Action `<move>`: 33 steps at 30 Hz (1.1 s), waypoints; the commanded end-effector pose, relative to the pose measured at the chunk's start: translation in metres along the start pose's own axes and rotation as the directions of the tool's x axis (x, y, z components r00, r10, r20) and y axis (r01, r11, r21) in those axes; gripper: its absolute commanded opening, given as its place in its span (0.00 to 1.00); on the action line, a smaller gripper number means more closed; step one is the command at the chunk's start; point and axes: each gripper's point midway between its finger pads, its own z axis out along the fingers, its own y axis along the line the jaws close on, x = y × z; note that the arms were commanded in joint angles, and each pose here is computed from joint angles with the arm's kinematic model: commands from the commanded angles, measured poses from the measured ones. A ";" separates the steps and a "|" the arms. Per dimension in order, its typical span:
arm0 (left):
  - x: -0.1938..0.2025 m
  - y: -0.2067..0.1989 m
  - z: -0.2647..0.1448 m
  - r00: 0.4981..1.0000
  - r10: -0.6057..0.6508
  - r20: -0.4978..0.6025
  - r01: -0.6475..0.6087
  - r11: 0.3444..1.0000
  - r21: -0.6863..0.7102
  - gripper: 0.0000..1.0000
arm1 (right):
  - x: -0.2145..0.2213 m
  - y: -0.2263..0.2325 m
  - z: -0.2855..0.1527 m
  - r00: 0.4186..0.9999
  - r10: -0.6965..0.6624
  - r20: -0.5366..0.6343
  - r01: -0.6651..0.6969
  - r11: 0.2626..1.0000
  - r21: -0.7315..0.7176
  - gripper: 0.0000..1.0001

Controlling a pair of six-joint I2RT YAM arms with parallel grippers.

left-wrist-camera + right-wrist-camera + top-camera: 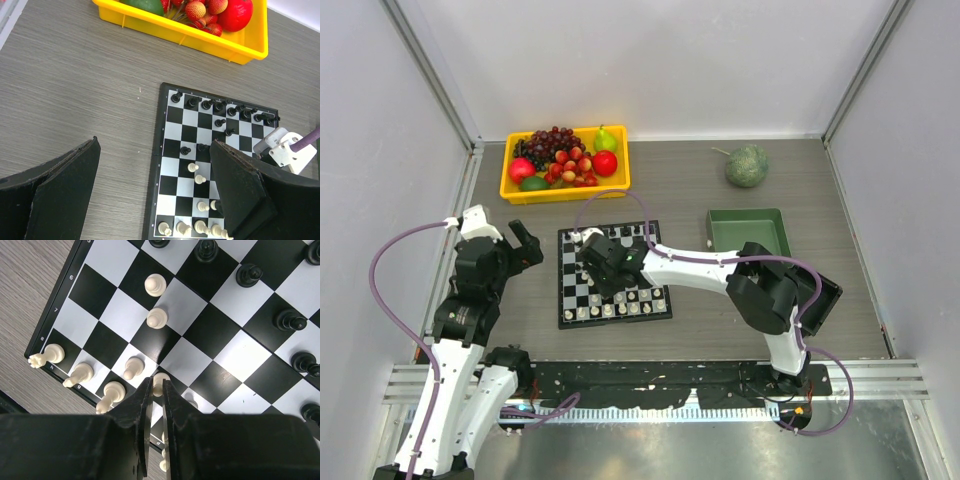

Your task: Set up the chess pieces on the board

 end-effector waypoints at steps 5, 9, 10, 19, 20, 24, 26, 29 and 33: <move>-0.010 -0.005 0.002 0.999 0.005 0.041 -0.006 1.000 0.027 0.99 | -0.003 0.005 -0.015 1.000 -0.007 0.024 0.007 1.000 -0.014 0.18; -0.010 -0.004 0.002 0.999 0.003 0.042 -0.004 1.000 0.026 0.99 | 0.002 0.006 -0.015 1.000 -0.014 0.015 0.014 1.000 -0.013 0.18; -0.010 -0.004 0.002 0.999 0.003 0.042 -0.004 1.000 0.026 0.99 | 0.002 0.006 -0.016 1.000 -0.014 0.017 0.014 1.000 -0.013 0.18; -0.010 -0.004 0.002 0.999 0.002 0.043 -0.003 1.000 0.027 0.99 | -0.003 0.006 -0.020 0.999 -0.015 0.032 0.015 1.000 0.000 0.23; -0.009 -0.004 0.002 0.999 0.003 0.041 -0.004 1.000 0.024 0.99 | -0.005 0.006 -0.021 0.999 -0.016 0.036 0.016 1.000 0.002 0.26; -0.010 -0.004 0.000 0.999 0.002 0.043 -0.003 1.000 0.025 0.99 | -0.016 0.008 -0.025 0.998 -0.015 0.063 0.015 1.000 0.002 0.32; -0.009 -0.003 0.001 0.999 0.002 0.042 -0.003 1.000 0.024 0.99 | -0.023 0.011 -0.027 0.997 -0.016 0.077 0.017 1.000 -0.004 0.32; -0.011 -0.004 0.001 0.999 0.003 0.047 -0.004 1.000 0.025 0.99 | -0.029 0.015 -0.027 0.996 -0.015 0.086 0.016 1.000 -0.013 0.34; -0.009 -0.002 0.001 0.999 0.005 0.042 -0.005 1.000 0.021 0.99 | -0.034 0.018 -0.025 0.996 -0.015 0.091 0.017 1.000 -0.020 0.34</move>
